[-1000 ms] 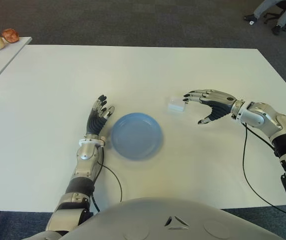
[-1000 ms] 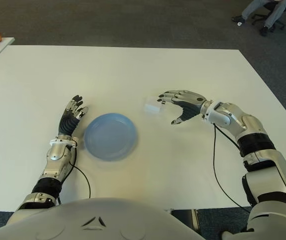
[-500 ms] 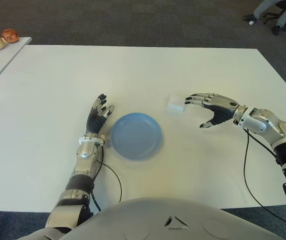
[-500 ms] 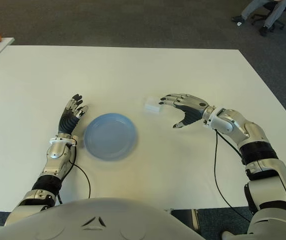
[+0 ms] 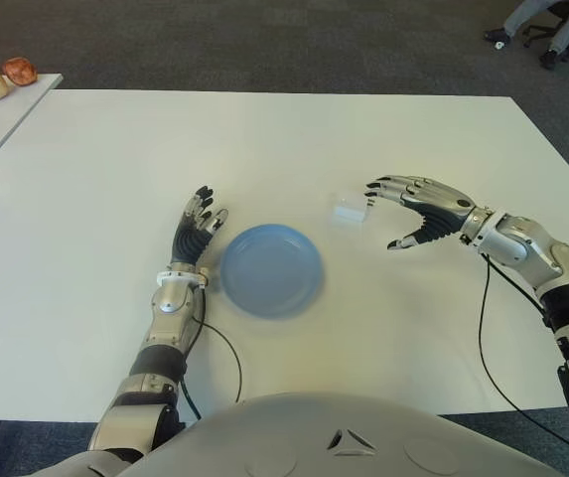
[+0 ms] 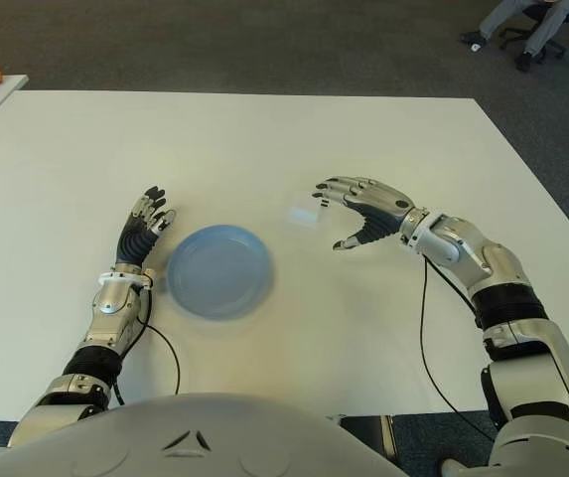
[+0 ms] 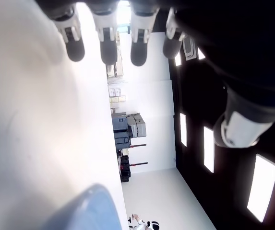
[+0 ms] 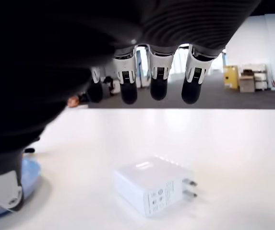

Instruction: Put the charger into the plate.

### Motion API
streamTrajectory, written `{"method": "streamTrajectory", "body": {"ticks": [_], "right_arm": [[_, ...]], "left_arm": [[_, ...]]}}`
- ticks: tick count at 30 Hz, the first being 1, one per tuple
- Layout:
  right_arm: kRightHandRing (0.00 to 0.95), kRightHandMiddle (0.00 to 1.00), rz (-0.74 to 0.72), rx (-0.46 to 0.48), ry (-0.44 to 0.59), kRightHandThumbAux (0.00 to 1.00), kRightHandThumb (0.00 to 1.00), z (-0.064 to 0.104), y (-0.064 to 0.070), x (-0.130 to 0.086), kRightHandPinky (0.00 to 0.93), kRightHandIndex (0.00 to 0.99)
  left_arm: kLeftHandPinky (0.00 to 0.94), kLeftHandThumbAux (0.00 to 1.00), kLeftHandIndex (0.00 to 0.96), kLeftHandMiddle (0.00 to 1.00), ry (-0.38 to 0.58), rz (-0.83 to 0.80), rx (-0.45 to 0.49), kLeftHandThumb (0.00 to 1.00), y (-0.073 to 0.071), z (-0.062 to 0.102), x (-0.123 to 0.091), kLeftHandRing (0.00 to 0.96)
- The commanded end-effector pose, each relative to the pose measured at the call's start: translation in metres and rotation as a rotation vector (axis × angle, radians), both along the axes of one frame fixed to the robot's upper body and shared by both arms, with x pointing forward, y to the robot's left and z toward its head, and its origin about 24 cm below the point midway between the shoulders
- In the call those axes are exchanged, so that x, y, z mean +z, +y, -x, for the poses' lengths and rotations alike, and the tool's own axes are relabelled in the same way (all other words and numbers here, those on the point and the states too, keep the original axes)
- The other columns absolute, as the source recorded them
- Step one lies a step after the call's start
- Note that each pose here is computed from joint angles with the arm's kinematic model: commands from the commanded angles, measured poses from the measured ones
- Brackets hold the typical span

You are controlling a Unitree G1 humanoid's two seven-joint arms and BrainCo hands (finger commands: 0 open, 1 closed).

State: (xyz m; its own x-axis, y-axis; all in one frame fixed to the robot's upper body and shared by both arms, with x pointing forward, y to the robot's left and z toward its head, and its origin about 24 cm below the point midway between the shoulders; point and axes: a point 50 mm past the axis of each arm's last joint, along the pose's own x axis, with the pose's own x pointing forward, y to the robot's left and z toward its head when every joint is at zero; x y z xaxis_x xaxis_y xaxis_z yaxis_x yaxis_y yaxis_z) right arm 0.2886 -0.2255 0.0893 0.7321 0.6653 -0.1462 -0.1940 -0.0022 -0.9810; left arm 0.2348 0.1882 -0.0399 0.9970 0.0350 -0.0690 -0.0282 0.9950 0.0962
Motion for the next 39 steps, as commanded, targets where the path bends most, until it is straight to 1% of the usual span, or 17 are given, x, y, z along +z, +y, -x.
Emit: {"method": "streamTrajectory", "body": {"ticks": [1, 5, 8, 13, 17, 22, 25, 27, 34, 39], "right_arm": [[0.000, 0.002, -0.061, -0.036, -0.044, 0.502, 0.063, -0.007, 0.014, -0.008, 0.000, 0.000], [0.000, 0.000, -0.078, -0.070, -0.062, 0.469, 0.133, -0.015, 0.027, -0.018, 0.000, 0.000], [0.000, 0.000, -0.099, -0.114, -0.082, 0.441, 0.181, -0.025, 0.036, -0.025, 0.000, 0.000], [0.000, 0.000, -0.146, -0.171, -0.091, 0.384, 0.243, -0.036, 0.045, -0.032, 0.000, 0.000], [0.000, 0.000, -0.171, -0.187, -0.087, 0.359, 0.258, -0.039, 0.047, -0.034, 0.000, 0.000], [0.000, 0.000, -0.189, -0.198, -0.081, 0.308, 0.278, -0.045, 0.057, -0.039, 0.000, 0.000], [0.000, 0.000, -0.183, -0.184, -0.088, 0.286, 0.288, -0.046, 0.065, -0.043, 0.000, 0.000], [0.000, 0.000, -0.180, -0.178, -0.092, 0.278, 0.291, -0.047, 0.068, -0.045, 0.000, 0.000], [0.000, 0.000, -0.169, -0.179, -0.087, 0.244, 0.295, -0.050, 0.075, -0.050, 0.000, 0.000], [0.000, 0.000, -0.154, -0.200, -0.074, 0.224, 0.300, -0.052, 0.080, -0.055, 0.000, 0.000]], "left_arm": [[0.099, 0.527, 0.036, 0.102, 0.203, 0.009, 0.019, 0.000, 0.002, 0.029, -0.035, 0.095], [0.096, 0.529, 0.036, 0.101, 0.207, 0.009, 0.018, 0.000, 0.002, 0.029, -0.035, 0.093], [0.094, 0.532, 0.036, 0.100, 0.210, 0.010, 0.017, 0.000, 0.002, 0.029, -0.036, 0.092], [0.081, 0.531, 0.030, 0.091, 0.202, 0.013, 0.016, 0.000, 0.001, 0.029, -0.035, 0.081], [0.087, 0.528, 0.029, 0.088, 0.201, 0.013, 0.018, 0.000, 0.000, 0.029, -0.035, 0.080], [0.101, 0.522, 0.031, 0.091, 0.203, 0.013, 0.021, 0.000, -0.001, 0.029, -0.035, 0.085], [0.101, 0.518, 0.033, 0.093, 0.204, 0.018, 0.024, 0.000, -0.001, 0.030, -0.036, 0.087], [0.099, 0.517, 0.034, 0.093, 0.202, 0.021, 0.025, 0.000, -0.001, 0.030, -0.036, 0.087], [0.100, 0.518, 0.039, 0.094, 0.190, 0.028, 0.030, 0.000, -0.002, 0.030, -0.035, 0.087], [0.108, 0.511, 0.049, 0.099, 0.186, 0.023, 0.028, 0.000, -0.003, 0.031, -0.034, 0.092]]}}
